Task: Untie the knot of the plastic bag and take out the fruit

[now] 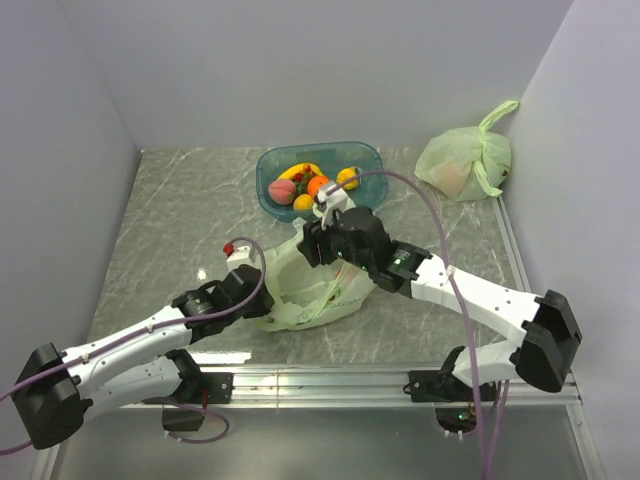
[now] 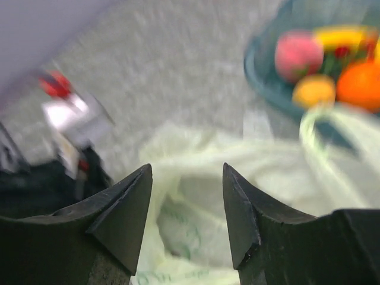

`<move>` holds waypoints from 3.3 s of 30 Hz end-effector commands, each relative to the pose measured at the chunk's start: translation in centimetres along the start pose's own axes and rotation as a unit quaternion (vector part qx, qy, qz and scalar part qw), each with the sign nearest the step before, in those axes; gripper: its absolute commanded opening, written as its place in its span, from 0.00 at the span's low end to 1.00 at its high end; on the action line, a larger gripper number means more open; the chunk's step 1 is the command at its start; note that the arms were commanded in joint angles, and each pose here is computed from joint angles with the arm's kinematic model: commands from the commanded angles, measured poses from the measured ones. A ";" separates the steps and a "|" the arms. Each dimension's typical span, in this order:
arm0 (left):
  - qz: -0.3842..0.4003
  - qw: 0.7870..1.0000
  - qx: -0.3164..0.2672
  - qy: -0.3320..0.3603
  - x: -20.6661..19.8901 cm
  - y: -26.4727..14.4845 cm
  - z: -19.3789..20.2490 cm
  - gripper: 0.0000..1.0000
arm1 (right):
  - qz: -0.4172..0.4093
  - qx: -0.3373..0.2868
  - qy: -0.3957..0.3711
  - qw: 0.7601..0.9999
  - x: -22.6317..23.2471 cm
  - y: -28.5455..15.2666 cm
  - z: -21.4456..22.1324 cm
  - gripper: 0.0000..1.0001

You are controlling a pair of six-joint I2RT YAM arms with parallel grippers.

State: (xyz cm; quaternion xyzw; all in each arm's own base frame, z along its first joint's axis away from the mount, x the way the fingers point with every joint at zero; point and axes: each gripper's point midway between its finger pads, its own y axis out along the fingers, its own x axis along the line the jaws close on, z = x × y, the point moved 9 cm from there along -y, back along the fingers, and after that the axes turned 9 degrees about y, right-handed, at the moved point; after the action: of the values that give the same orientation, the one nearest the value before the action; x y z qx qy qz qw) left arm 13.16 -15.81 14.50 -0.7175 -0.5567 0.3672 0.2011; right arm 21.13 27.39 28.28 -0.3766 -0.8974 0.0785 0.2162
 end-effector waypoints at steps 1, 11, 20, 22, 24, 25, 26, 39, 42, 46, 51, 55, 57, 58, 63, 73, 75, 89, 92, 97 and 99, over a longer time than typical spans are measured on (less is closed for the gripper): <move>0.014 0.999 -0.039 0.005 -1.1 -0.8 -1.9 0.24 | 0.084 0.105 0.035 0.990 -3.1 0.1 6.2 0.57; 0.017 0.999 -0.041 0.008 -0.9 -1.3 -1.1 0.25 | 0.304 0.119 0.194 0.925 -10.3 -5.5 13.7 0.56; 0.029 0.999 -0.030 0.014 -1.2 -0.9 -0.7 0.25 | 0.248 0.105 0.269 0.925 -12.5 -5.3 17.4 0.56; 0.033 0.999 -0.028 0.017 -1.3 -0.8 -0.7 0.25 | 0.236 0.111 0.267 0.928 -12.5 -4.6 17.4 0.57; 0.040 0.999 -0.023 0.015 -1.4 -0.7 -0.6 0.25 | 0.205 0.134 0.257 0.935 -12.1 -3.7 17.9 0.57; 0.043 0.999 -0.022 0.014 -1.5 -0.7 -0.5 0.25 | 0.193 0.136 0.250 0.939 -11.8 -3.4 17.6 0.57; 0.045 0.999 -0.019 0.011 -1.5 -0.6 -0.4 0.25 | 0.185 0.139 0.232 0.945 -11.6 -3.1 17.4 0.57; 0.019 1.000 -0.020 0.013 -1.4 -0.1 -0.3 0.24 | 0.167 0.134 0.042 0.976 -4.4 -4.5 8.7 0.73; 0.015 1.000 -0.018 0.015 -1.3 0.1 -0.2 0.24 | 0.157 0.119 0.034 0.980 -3.7 -3.9 7.4 0.74; 0.009 1.000 -0.017 0.015 -1.1 0.0 -0.1 0.24 | 0.153 0.144 0.010 0.978 -3.5 -1.8 7.8 0.74; 0.002 1.000 -0.022 0.011 -0.8 -0.2 -0.1 0.24 | 0.173 0.173 -0.009 0.970 -4.8 0.9 10.1 0.77; 0.001 1.000 -0.020 0.011 -0.7 -0.3 0.0 0.24 | 0.202 0.214 -0.009 0.956 -6.9 3.2 13.1 0.82; 0.002 1.000 -0.020 0.009 -0.7 -0.2 0.1 0.24 | 0.210 0.216 -0.011 0.953 -7.6 3.9 14.0 0.84; 0.002 1.000 -0.020 0.011 -0.7 -0.2 0.2 0.24 | 0.217 0.224 -0.012 0.950 -8.0 4.4 14.7 0.84; 0.001 1.000 -0.018 0.013 -0.7 -0.1 0.1 0.24 | 0.222 0.215 -0.006 0.951 -8.4 5.4 15.6 0.83; -0.004 1.000 -0.019 0.009 -0.6 -0.1 0.2 0.24 | 0.190 0.149 -0.004 0.970 -7.3 3.5 12.8 0.42; -0.008 1.000 -0.021 0.010 -0.6 0.0 0.1 0.24 | 0.166 0.129 -0.004 0.978 -6.6 2.2 11.4 0.27; -0.037 0.999 -0.019 -0.003 -0.2 0.0 0.1 0.23 | 0.075 -0.024 0.045 0.996 -5.8 -1.6 -1.3 0.09; -0.041 0.999 -0.018 -0.006 0.0 -0.1 0.2 0.23 | 0.099 -0.066 0.081 0.990 -8.4 0.0 -4.4 0.07; -0.045 0.999 -0.016 -0.011 0.5 -0.4 0.5 0.22 | 0.148 -0.068 0.120 0.979 -13.8 5.0 -7.9 0.11; -0.049 0.999 -0.019 -0.013 0.7 -0.5 0.6 0.21 | 0.147 -0.076 0.129 0.978 -15.0 6.8 -9.8 0.14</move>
State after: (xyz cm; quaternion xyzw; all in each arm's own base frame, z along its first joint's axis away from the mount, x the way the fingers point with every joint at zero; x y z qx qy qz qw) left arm 12.54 -15.48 14.04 -0.6945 -0.5880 0.3577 0.2098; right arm 35.85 20.78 29.31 -0.5297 -0.8038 0.0117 0.2704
